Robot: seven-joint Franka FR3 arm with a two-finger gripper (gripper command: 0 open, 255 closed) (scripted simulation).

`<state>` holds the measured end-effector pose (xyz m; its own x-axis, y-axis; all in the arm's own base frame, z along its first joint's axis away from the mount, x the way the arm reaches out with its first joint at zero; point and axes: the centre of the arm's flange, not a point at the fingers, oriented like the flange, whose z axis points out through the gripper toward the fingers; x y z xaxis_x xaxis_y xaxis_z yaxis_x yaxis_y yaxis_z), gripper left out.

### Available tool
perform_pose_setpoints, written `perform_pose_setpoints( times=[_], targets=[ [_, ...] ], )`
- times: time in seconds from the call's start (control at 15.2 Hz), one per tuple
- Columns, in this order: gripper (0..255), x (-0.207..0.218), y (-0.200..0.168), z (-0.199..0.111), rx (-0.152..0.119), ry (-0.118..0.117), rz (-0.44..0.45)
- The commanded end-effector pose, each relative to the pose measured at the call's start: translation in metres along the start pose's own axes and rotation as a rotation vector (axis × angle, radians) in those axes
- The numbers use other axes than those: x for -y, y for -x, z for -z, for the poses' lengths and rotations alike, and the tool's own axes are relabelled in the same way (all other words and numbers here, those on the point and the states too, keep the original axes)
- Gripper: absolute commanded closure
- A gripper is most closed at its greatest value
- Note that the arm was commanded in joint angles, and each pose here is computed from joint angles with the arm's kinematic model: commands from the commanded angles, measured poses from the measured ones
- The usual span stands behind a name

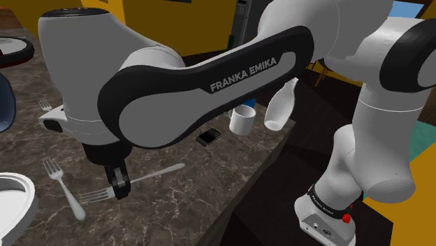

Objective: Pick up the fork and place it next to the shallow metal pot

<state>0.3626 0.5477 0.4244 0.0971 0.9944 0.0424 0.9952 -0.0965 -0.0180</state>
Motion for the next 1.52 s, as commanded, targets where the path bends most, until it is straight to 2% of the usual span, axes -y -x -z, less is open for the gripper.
perform_pose_setpoints(
  times=[0.0,0.86,1.39,1.45],
  targets=[
    [255,-0.001,0.0,-0.011,0.0,0.0,0.0],
    [255,-0.002,0.002,-0.08,0.0,0.0,0.0],
    [255,-0.002,0.002,-0.081,0.0,0.0,0.0],
    [0,-0.002,0.002,-0.081,0.0,0.0,0.0]
  ],
)
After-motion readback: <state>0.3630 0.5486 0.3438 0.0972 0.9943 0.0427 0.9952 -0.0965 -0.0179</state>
